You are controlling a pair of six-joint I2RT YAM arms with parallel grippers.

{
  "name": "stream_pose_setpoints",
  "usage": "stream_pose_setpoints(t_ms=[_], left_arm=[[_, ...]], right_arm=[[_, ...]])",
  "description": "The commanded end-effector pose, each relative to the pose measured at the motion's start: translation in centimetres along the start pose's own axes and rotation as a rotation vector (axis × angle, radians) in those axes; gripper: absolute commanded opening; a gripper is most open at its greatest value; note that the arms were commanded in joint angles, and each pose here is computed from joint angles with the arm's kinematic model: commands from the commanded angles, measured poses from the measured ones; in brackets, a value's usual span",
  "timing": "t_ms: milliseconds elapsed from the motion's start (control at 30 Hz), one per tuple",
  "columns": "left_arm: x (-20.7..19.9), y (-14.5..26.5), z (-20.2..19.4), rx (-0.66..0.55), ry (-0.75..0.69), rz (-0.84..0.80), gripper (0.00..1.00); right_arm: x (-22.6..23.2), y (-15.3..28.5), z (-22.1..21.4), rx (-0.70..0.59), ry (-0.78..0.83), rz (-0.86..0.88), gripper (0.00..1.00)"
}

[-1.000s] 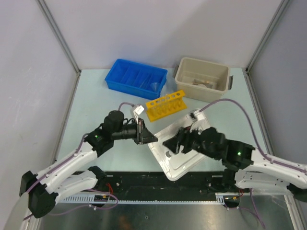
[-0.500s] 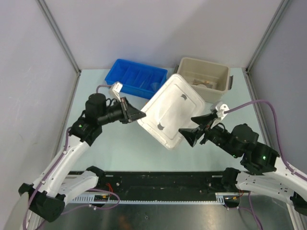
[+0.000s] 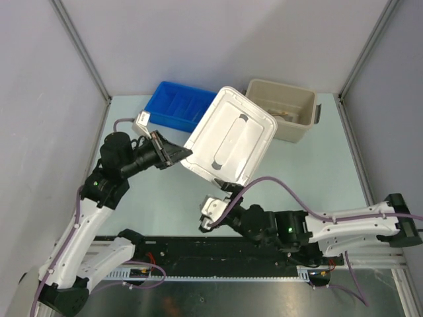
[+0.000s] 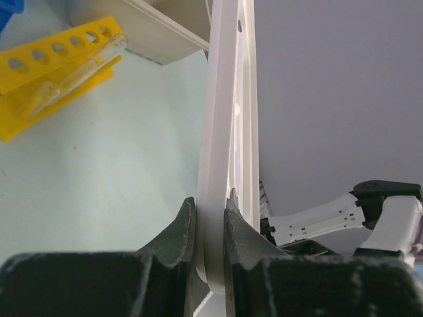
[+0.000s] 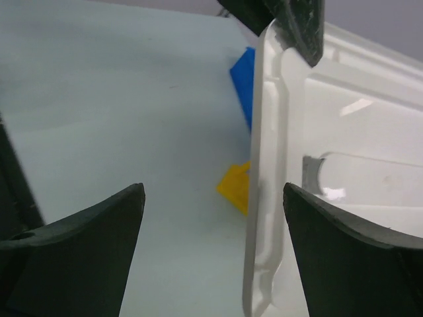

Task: Organize the chemistry lab equipment

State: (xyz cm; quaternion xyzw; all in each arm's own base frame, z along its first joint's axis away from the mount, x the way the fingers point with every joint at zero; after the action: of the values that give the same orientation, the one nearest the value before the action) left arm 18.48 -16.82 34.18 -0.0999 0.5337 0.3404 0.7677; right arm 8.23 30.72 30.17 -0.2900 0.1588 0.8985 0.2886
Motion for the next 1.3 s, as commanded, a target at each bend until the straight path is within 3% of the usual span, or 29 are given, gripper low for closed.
stream_pose_setpoints(t_ms=[0, 167, 333, 533, 633, 733, 800, 900, 1067, 1267], left_arm=[[-3.0, 1.6, 0.7, -0.054, 0.003, -0.105, 0.0], [-2.7, 1.9, 0.3, -0.054, 0.018, -0.106, 0.0], [-2.4, 1.9, 0.0, -0.037, 0.029, -0.104, 0.0], [-2.3, 2.0, -0.1, -0.035, 0.003, -0.107, 0.0], [-2.2, 2.0, -0.3, -0.025, -0.01, -0.109, 0.0], [-2.4, 2.2, -0.2, -0.027, -0.076, -0.123, 0.11], [-2.9, 2.6, 0.1, -0.045, -0.137, -0.138, 0.25], [-3.8, 3.2, 0.8, -0.095, -0.222, -0.152, 0.49], [-5.3, 4.1, 1.8, -0.147, -0.352, -0.178, 0.7], [-6.1, 4.3, 2.5, -0.154, -0.51, -0.199, 0.79]], right_arm=[[-3.5, -0.1, 2.2, 0.024, 0.146, -0.275, 0.9], [-3.8, -1.2, 1.6, 0.143, 0.282, -0.412, 0.88], [-3.4, -2.4, 0.8, 0.185, 0.336, -0.434, 0.81], [-5.2, -3.3, -0.7, 0.248, 0.305, -0.513, 0.58], [-6.2, -3.5, -1.3, 0.253, 0.262, -0.535, 0.37], [-7.0, -3.4, -1.3, 0.237, 0.215, -0.554, 0.1], [-7.4, -3.2, -1.0, 0.206, 0.174, -0.548, 0.03], [-8.1, -2.7, -0.7, 0.168, 0.122, -0.537, 0.0], [-9.6, -1.8, -0.6, 0.161, 0.115, -0.553, 0.0], [-12.5, 0.5, 0.3, 0.096, 0.023, -0.602, 0.0]])
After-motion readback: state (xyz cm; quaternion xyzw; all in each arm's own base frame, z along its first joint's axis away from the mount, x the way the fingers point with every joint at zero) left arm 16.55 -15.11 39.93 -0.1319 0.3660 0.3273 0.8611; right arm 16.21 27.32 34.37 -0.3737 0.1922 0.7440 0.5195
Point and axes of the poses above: each gripper's point midway between its finger pads, its own y axis back along the fingers, its own x axis along the line the jaws close on, z = x × y, the point moved 5 cm from there along y, back along the fingers, and after that the axes turned 11 degrees about y, right-handed, at the moved point
